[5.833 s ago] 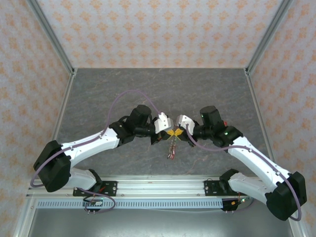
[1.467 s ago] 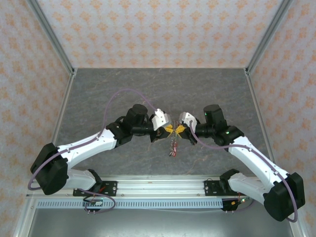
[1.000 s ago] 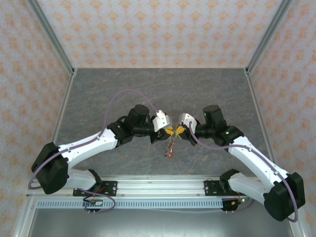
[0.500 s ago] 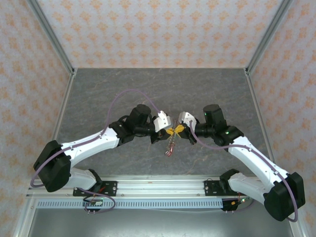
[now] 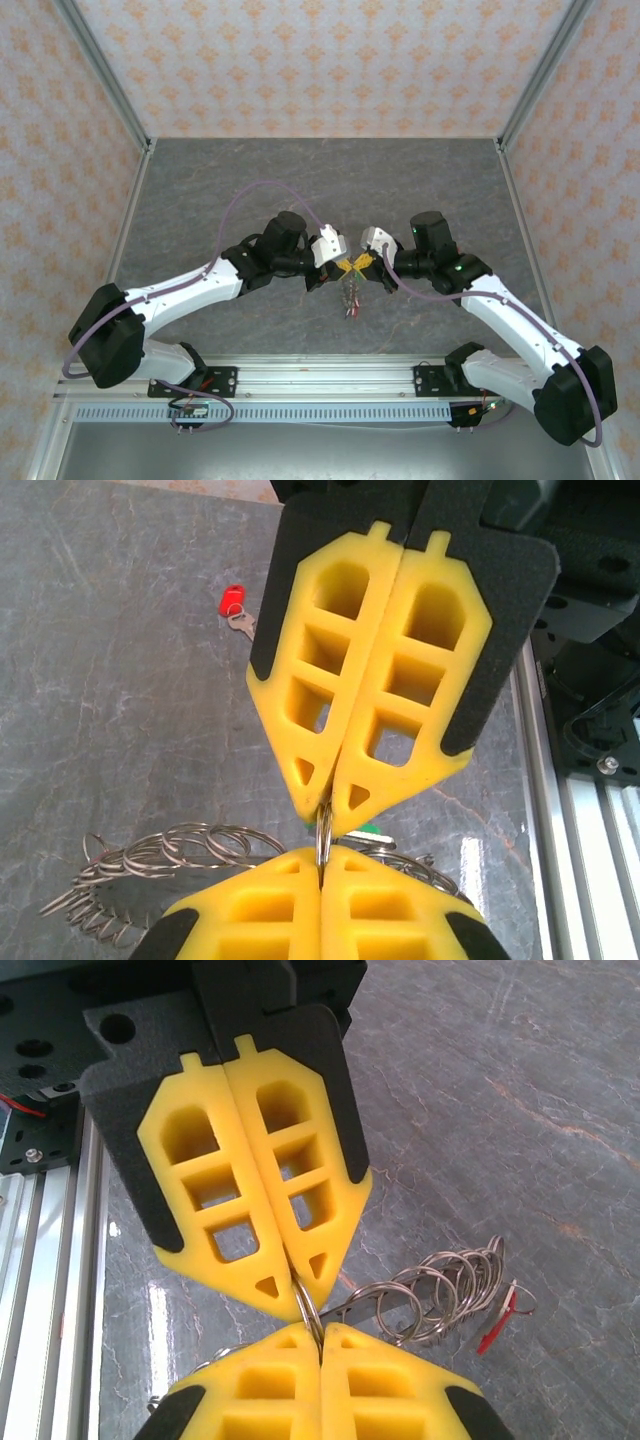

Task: Put the keys on the keyring

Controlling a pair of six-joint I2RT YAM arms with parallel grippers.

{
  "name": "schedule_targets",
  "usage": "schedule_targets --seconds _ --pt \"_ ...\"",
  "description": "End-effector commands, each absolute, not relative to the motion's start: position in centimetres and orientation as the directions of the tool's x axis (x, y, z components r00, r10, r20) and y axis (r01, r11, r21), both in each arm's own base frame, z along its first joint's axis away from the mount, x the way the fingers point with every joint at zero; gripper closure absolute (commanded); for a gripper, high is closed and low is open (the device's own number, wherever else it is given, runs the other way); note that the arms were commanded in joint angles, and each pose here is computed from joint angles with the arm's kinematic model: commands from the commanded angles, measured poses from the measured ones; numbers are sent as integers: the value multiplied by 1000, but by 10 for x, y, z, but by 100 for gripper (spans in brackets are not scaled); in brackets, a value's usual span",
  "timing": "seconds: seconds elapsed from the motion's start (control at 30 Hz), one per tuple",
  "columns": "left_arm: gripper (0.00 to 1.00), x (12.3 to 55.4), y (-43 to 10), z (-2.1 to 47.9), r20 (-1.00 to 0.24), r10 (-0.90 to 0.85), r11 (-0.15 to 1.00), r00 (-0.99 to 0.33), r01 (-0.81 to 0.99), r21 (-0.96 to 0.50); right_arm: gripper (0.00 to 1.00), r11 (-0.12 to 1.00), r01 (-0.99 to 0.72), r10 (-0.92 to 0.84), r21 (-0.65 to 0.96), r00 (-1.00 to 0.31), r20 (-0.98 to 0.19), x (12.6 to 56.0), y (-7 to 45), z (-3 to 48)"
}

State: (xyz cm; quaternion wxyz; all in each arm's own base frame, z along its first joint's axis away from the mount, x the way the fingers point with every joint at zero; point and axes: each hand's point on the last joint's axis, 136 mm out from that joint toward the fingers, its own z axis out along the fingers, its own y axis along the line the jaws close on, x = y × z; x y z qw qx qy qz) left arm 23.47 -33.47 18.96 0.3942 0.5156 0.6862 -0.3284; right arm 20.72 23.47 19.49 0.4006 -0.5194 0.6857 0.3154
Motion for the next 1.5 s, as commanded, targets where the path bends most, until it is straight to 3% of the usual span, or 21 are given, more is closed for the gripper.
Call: schedule_targets --seconds 0.0,0.3,1.33,1.47 --pt "100 236 -344 209 -911 397 238 -113 971 -16 96 226 -973 -416 -47 -53 -908 209 242 222" --pt "100 230 -346 231 -960 256 208 -115 976 -61 85 225 -973 -311 44 -115 -943 205 242 218" --pt "100 222 -347 247 -975 196 162 -105 984 -73 85 334 -941 -255 60 -152 -955 217 228 202" --pt "100 223 -346 247 -974 204 169 -101 983 -67 90 334 -941 -259 59 -152 -954 218 228 203"
